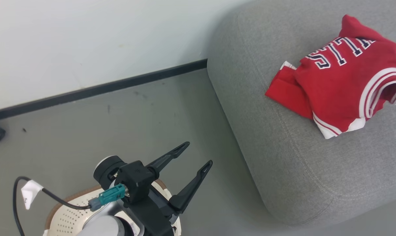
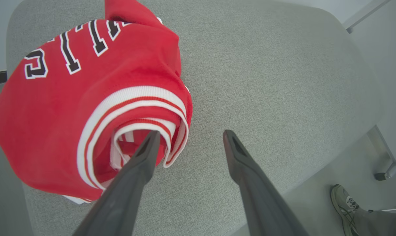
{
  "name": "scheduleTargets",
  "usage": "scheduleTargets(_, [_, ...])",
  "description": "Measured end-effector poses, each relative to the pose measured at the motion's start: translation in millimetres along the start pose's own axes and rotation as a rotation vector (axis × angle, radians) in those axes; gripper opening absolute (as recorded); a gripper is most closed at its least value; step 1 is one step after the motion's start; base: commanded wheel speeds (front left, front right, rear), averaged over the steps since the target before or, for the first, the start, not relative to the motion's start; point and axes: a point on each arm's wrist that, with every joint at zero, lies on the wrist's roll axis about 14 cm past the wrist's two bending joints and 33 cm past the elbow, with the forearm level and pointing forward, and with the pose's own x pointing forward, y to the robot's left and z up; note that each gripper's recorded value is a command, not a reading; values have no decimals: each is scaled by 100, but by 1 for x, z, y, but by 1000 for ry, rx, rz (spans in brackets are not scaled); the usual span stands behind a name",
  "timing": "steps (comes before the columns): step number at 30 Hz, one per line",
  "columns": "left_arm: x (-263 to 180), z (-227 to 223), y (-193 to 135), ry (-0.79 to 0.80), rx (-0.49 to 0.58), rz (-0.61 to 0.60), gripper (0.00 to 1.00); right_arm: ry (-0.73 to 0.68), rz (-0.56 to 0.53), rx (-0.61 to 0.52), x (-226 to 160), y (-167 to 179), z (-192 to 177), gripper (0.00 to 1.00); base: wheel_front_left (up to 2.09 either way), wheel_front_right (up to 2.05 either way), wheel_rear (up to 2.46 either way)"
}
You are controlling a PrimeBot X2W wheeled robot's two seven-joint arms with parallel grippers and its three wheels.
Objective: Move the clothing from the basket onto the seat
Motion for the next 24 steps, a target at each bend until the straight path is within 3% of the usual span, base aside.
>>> scheduleTargets(7, [-5,13,-11,-41,2,26,100,-147,30,-22,-29,-8,27,100,0,0,0])
scheduleTargets(24, [-59,46,18,-168,7,278,100,-575,279,5,-90,61,97,100,0,0,0])
